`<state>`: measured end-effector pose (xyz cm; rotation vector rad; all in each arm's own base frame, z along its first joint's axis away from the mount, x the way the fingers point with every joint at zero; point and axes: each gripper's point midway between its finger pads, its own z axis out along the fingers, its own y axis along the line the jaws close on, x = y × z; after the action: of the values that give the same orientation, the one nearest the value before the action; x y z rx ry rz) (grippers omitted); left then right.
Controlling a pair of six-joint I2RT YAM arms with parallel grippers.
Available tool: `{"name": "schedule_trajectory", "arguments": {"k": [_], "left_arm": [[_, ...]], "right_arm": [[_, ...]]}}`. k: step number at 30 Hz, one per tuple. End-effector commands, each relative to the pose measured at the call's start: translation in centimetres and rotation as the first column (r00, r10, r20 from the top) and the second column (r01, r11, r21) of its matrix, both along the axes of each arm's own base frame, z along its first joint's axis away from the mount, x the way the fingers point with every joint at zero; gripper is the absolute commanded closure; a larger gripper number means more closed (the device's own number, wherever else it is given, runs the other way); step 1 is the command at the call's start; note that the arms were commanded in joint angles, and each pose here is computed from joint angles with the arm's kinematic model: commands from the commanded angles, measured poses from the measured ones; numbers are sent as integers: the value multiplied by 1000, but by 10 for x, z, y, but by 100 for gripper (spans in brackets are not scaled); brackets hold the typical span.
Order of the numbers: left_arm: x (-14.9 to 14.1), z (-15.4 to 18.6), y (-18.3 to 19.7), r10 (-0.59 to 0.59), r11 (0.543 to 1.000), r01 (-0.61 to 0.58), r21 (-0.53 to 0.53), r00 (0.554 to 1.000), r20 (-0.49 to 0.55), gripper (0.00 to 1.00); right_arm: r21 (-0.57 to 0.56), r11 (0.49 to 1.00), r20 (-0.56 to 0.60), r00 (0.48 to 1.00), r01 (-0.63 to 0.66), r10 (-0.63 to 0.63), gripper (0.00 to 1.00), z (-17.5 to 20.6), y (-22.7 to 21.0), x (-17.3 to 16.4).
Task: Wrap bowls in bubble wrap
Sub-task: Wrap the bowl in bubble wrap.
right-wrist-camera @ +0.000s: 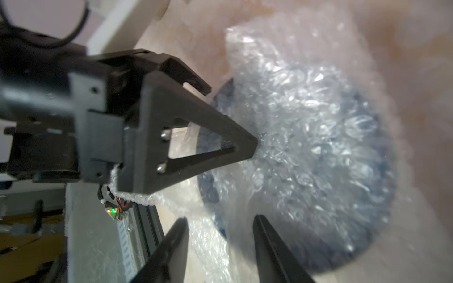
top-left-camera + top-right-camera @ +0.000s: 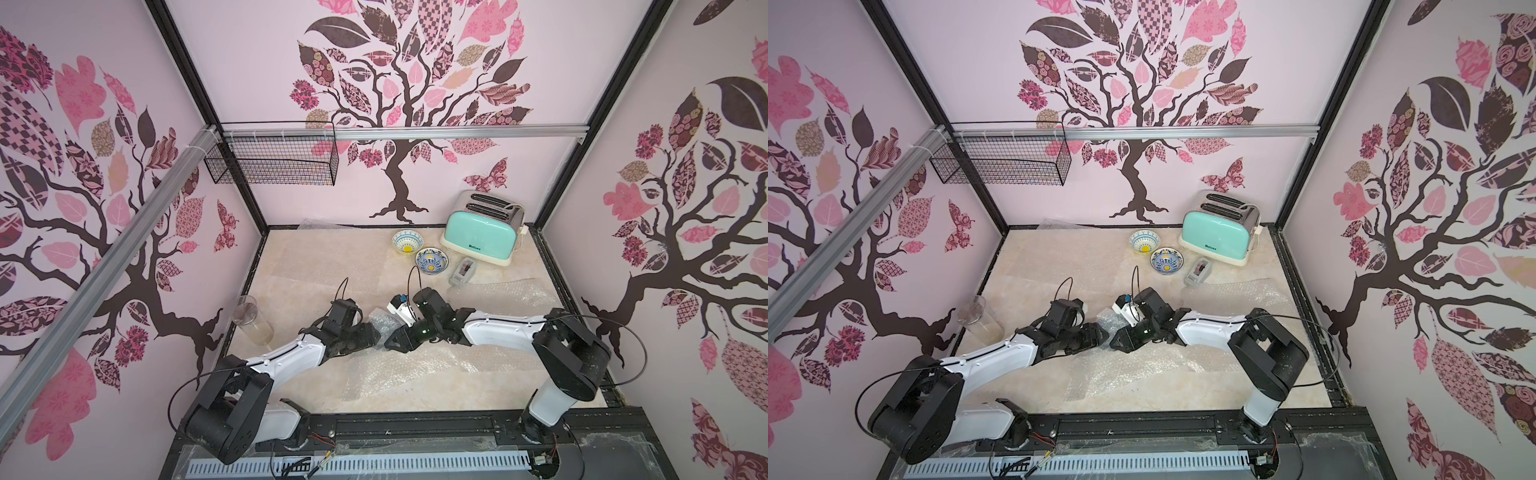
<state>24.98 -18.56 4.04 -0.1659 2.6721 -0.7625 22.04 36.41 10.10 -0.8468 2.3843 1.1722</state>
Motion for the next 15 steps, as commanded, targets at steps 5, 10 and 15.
{"name": "schedule_trajectory", "arguments": {"k": [5, 10, 15], "left_arm": [[2, -2, 3, 24, 999, -24, 35, 1000, -5, 38], [2, -3, 2, 30, 999, -30, 44, 999, -11, 39], [1, -6, 6, 54, 997, -53, 60, 998, -22, 40]], "right_arm": [[45, 997, 104, 993, 55, -60, 46, 41, -21, -7], [89, 996, 193, 981, -16, -2, 47, 40, -27, -48], [56, 994, 438, 896, -99, 65, 42, 35, -1, -107]]}}
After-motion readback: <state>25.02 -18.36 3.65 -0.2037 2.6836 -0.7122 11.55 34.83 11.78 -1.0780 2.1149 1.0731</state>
